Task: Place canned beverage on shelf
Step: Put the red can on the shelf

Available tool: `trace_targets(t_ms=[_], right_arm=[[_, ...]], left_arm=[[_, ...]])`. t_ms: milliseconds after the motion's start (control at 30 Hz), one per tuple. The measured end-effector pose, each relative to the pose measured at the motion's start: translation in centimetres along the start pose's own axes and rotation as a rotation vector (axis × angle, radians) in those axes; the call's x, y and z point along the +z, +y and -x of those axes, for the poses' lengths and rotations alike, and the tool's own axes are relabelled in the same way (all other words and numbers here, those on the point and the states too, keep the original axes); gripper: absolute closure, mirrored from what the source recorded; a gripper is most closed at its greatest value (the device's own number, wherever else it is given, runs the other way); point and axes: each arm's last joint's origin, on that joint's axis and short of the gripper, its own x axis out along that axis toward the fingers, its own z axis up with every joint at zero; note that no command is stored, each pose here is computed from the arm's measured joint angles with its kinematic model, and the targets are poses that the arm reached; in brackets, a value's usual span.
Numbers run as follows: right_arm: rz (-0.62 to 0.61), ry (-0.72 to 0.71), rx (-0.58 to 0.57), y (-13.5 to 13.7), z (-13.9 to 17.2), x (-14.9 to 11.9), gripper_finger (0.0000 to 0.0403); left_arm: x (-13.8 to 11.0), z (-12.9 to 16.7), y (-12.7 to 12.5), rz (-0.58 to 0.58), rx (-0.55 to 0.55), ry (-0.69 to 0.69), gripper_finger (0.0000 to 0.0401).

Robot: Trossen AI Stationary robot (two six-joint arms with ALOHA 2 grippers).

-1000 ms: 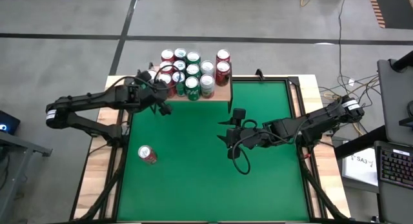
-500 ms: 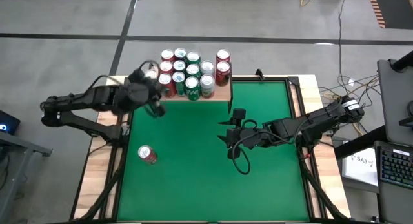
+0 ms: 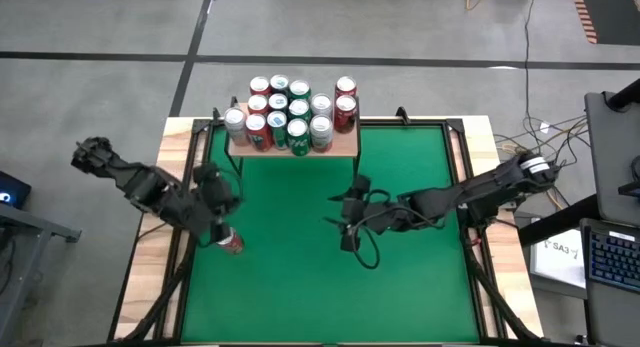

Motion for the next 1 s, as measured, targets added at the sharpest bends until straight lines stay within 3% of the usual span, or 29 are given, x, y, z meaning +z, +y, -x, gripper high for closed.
trace_targets(t_ms=[100,267,433,700,1000], right_arm=[[0.008,-0.080,0.070,1.2,-1.8,0.0,0.0177],[0.030,-0.178,0.081,2.8,-4.9,0.0,0.0177],[0.079,-0.202,0.070,4.5,-8.2,1.4,0.0177],[0.106,-0.204,0.047,6.3,-13.7,2.5,0.0177],[0.058,-0.125,0.046,7.4,-18.0,1.9,0.0177]], left_arm=[[-1.4,0.3,-0.5,0.013,-0.048,0.131,0.0401],[-2.8,1.0,-1.3,0.076,-0.160,0.326,0.0401],[-4.2,1.3,-2.5,0.098,-0.207,0.413,0.0401],[-7.2,1.3,-4.5,0.153,-0.177,0.537,0.0401],[-9.2,-0.3,-6.5,0.208,-0.034,0.586,0.0401]])
